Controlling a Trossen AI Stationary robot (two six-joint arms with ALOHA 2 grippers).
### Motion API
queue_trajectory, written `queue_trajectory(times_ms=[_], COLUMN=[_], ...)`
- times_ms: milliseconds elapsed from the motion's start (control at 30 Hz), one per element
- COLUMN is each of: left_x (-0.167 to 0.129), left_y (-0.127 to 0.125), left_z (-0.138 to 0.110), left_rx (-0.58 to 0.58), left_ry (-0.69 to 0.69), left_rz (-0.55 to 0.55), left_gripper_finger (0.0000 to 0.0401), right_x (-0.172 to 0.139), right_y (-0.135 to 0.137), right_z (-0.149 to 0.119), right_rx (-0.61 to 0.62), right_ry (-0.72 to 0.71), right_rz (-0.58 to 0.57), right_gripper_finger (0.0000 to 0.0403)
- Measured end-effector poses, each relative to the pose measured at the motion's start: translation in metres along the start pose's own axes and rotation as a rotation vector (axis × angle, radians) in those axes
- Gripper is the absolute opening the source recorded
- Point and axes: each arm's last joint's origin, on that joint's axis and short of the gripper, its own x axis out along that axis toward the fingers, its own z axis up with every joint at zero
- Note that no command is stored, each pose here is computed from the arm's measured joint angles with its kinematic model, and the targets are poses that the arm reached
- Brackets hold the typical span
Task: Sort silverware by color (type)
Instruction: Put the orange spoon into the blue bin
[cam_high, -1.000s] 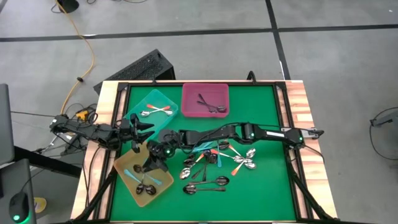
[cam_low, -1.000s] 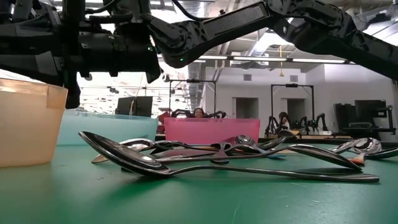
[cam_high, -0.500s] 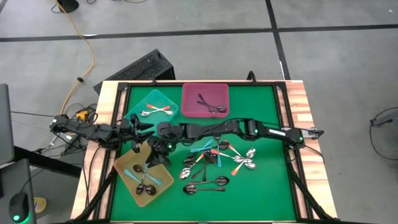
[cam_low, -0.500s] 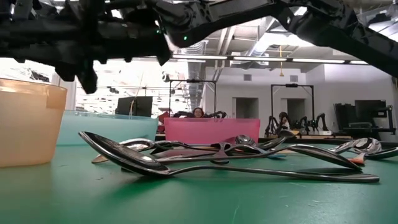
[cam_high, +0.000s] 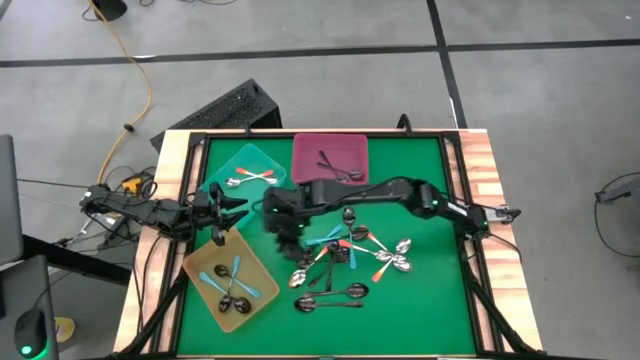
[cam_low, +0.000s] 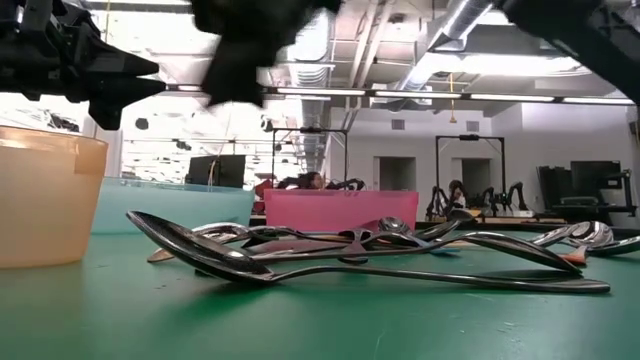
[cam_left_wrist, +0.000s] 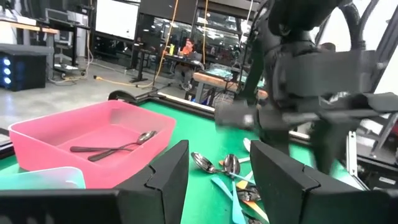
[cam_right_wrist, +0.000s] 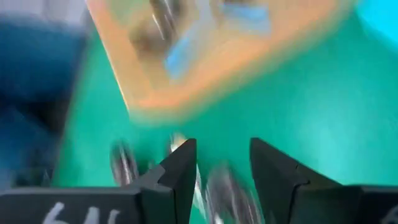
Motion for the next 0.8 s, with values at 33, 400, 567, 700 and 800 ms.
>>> queue_trajectory(times_ms=[33, 400, 567, 700, 800], left_x=[0.0, 0.002, 0.002, 0.002, 0.002], left_y=[0.0, 0.0, -0.001, -0.001, -0.001], left_z=[0.0, -0.003, -0.003, -0.004, -0.001], left_rx=[0.001, -0.013, -0.026, -0.036, -0.043], left_ry=[0.002, 0.027, 0.034, 0.034, 0.015], left_rz=[0.0, 0.009, 0.009, 0.009, 0.005], left_gripper_finger=[0.0158, 0.0158, 0.0158, 0.0158, 0.0158], right_x=[-0.007, -0.102, -0.155, -0.186, -0.212], right_y=[0.002, 0.082, 0.108, 0.117, 0.119], right_z=[0.001, -0.037, -0.045, -0.055, -0.067], right_rx=[-0.008, -0.066, -0.096, -0.101, -0.082], right_ry=[-0.005, 0.271, 0.179, 0.119, 0.058], right_rz=[-0.022, -0.231, -0.229, -0.315, -0.402], right_gripper_finger=[0.0159, 0.0159, 0.0159, 0.0159, 0.0159])
